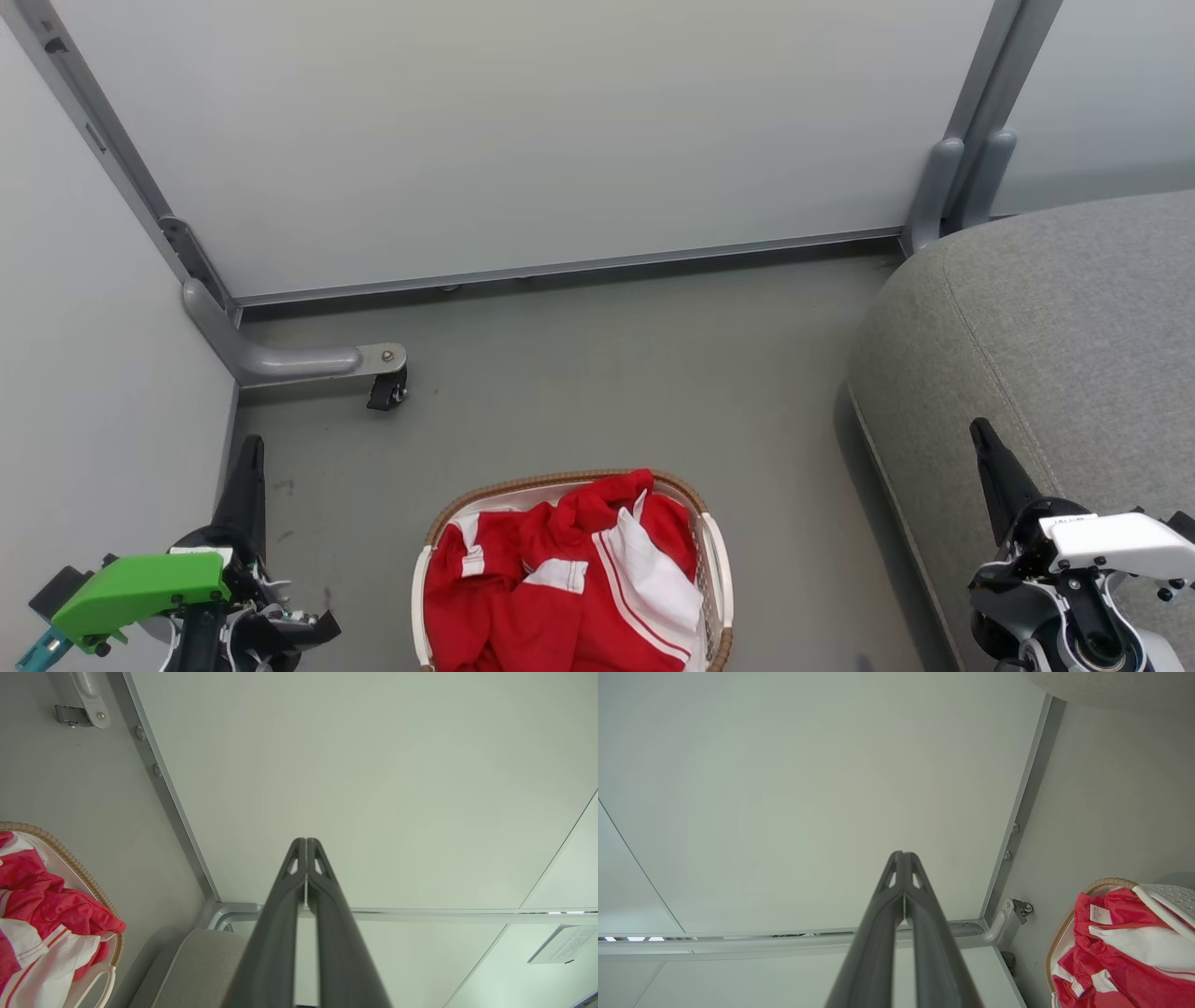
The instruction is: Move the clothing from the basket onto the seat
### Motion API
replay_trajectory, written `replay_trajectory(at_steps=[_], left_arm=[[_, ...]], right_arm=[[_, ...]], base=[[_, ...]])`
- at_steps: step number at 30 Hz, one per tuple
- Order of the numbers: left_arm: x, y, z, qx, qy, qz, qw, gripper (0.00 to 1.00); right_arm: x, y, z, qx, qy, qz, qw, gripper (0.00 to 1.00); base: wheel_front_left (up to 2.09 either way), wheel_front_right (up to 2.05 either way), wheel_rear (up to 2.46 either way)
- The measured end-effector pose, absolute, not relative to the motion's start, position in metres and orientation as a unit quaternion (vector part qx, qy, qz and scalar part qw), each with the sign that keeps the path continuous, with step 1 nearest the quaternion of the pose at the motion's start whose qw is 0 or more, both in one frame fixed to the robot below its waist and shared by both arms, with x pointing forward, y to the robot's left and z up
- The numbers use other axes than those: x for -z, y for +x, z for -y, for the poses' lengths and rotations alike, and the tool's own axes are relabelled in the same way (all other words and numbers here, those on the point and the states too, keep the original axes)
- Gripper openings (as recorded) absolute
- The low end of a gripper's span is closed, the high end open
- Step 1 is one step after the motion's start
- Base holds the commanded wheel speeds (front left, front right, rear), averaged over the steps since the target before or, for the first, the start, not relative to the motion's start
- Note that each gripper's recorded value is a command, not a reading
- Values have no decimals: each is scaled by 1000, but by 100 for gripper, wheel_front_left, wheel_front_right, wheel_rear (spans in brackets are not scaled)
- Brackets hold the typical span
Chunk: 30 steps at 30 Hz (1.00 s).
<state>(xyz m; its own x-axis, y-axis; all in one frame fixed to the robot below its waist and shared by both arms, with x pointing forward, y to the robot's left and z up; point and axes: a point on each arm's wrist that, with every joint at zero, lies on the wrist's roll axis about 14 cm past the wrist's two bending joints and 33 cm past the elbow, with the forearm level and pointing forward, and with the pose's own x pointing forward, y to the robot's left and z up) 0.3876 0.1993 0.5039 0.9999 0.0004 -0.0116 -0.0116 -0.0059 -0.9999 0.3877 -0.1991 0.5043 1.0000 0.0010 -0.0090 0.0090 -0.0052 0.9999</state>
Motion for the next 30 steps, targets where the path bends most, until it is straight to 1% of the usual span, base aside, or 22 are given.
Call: replay_trajectory(at_steps=[3, 4, 11, 17, 20, 25, 30], left_arm=[[-504, 388, -199, -4, -709, -4, 705, 0], [-504, 388, -199, -4, -709, -4, 705, 100], [-471, 373, -194, -39, -712, -41, 699, 100], [-471, 373, -186, -35, -709, -44, 703, 100], [-472, 372, -182, -32, -704, -45, 708, 100], [-474, 371, -178, -29, -689, -45, 723, 100], [-481, 372, -174, -19, -665, -39, 746, 100]], right_arm=[[-504, 388, 199, 3, 709, -3, 705, 0], [-504, 388, 199, 3, 709, -3, 705, 100], [-473, 373, 194, 37, 716, -36, 697, 100], [-470, 371, 193, 43, 707, -35, 705, 100], [-469, 370, 194, 48, 698, -33, 714, 100], [-470, 370, 197, 54, 675, -28, 735, 100], [-474, 369, 202, 55, 638, -21, 768, 100]], base=[[0, 0, 0], [0, 0, 0], [0, 0, 0], [0, 0, 0], [0, 0, 0], [0, 0, 0], [0, 0, 0]])
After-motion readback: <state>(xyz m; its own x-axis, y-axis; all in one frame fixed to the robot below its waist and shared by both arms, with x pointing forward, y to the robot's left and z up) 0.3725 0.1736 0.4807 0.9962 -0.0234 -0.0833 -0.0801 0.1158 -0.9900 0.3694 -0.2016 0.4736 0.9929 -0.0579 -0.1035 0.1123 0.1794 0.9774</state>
